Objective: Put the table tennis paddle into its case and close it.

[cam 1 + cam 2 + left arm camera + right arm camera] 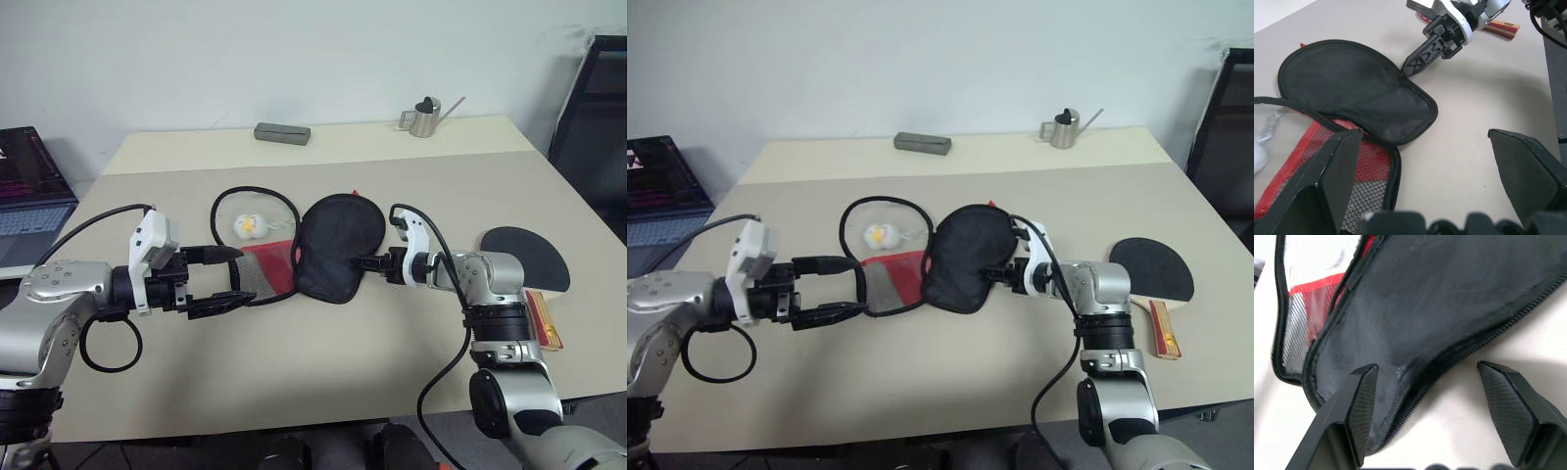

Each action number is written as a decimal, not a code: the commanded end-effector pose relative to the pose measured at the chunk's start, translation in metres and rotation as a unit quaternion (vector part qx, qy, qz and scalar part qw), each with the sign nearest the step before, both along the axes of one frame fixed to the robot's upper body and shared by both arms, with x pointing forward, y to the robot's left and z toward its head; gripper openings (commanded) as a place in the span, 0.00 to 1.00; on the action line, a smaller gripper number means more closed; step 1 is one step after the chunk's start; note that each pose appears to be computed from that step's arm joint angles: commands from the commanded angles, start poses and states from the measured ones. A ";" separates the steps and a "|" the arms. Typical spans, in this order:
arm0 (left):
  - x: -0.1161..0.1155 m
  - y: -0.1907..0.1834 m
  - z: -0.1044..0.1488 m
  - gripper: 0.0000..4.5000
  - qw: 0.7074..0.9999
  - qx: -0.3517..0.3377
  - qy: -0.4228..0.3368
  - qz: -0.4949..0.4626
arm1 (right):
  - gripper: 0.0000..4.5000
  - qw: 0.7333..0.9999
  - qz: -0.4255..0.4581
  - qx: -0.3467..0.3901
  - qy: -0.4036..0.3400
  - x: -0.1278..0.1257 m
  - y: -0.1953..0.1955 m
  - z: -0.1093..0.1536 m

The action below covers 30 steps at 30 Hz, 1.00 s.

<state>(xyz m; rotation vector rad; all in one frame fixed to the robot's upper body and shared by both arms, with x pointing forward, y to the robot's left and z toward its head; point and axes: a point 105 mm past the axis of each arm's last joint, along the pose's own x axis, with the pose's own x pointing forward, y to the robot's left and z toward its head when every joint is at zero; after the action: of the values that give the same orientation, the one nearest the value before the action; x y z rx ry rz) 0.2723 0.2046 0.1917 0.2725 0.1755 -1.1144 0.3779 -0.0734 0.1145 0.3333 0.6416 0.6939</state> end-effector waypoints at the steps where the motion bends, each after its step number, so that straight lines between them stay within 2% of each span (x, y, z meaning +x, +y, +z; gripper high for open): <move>1: -0.002 0.000 0.011 1.00 1.000 -0.002 -0.024 0.001 | 0.78 1.000 0.012 0.019 -0.008 0.001 0.012 0.007; 13: -0.001 -0.001 0.010 1.00 1.000 -0.003 -0.026 0.002 | 0.78 0.999 0.021 0.035 -0.011 -0.001 0.038 0.006; 16: -0.001 -0.001 0.009 1.00 1.000 -0.002 -0.025 0.003 | 0.65 0.999 0.022 0.035 -0.012 -0.002 0.041 0.005; 24: -0.003 -0.001 0.006 1.00 1.000 0.004 -0.023 0.003 | 0.03 1.000 0.014 0.017 -0.008 -0.002 0.029 0.001; 25: -0.003 -0.001 0.006 1.00 1.000 0.005 -0.021 0.003 | 0.01 1.000 0.015 0.014 -0.006 -0.002 0.026 0.001; 30: -0.006 -0.003 0.001 1.00 1.000 0.011 -0.015 -0.003 | 0.01 1.000 0.017 -0.011 0.005 -0.004 0.010 -0.003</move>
<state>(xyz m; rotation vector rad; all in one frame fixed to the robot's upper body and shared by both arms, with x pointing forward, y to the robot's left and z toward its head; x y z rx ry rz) 0.2688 0.2041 0.1840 0.2672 0.1966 -1.1057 0.3751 -0.0646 0.1018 0.3134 0.6899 0.6835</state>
